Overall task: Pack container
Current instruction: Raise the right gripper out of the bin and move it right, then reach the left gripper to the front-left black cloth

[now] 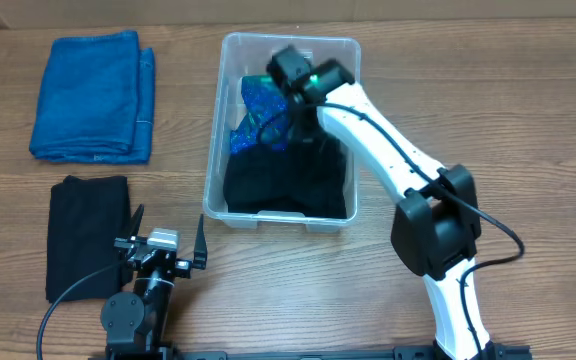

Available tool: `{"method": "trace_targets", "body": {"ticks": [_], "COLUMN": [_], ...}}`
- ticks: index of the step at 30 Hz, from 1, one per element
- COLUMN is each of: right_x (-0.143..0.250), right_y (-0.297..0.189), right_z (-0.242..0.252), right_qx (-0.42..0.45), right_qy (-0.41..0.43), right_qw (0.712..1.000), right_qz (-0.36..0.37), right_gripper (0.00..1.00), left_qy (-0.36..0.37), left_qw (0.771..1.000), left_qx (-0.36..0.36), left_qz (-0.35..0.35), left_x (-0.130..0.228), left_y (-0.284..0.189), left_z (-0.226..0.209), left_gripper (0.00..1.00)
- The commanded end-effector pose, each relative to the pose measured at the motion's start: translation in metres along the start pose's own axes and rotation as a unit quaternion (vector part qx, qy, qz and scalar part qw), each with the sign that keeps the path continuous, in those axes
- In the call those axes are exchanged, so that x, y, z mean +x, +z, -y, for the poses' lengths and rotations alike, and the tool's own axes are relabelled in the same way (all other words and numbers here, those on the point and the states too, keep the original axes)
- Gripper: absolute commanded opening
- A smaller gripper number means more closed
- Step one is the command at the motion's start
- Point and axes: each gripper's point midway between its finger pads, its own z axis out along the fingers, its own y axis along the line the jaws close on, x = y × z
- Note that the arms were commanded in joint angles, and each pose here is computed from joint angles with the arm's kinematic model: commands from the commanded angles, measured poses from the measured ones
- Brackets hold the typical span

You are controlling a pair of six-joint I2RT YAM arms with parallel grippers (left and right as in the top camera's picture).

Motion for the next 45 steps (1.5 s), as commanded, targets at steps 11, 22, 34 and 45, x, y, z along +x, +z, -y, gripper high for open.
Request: {"method": "trace_targets", "body": {"ticks": [11, 22, 34, 45], "right_x": [-0.034, 0.043, 0.043, 0.043], "right_y": [-0.180, -0.108, -0.107, -0.107], "right_z": [0.230, 0.385, 0.387, 0.387], "right_qx": [0.017, 0.097, 0.098, 0.098], "right_qy": [0.350, 0.529, 0.530, 0.530], "right_qw": [0.932, 0.842, 0.840, 0.840], "right_qz": [0.088, -0.054, -0.053, -0.053], "right_gripper": [1.00, 1.00, 1.00, 1.00], "left_qy": [0.007, 0.007, -0.016, -0.013], "left_qw": [1.000, 1.000, 0.997, 0.980], "left_qx": [-0.005, -0.005, 0.069, 0.034], "left_qz": [0.001, 0.001, 0.042, -0.194], "left_x": [0.000, 0.000, -0.024, -0.103], "left_y": [0.000, 0.000, -0.005, 0.008], "left_z": [-0.002, -0.002, 0.022, -0.019], "left_gripper": [1.00, 1.00, 1.00, 1.00]}}
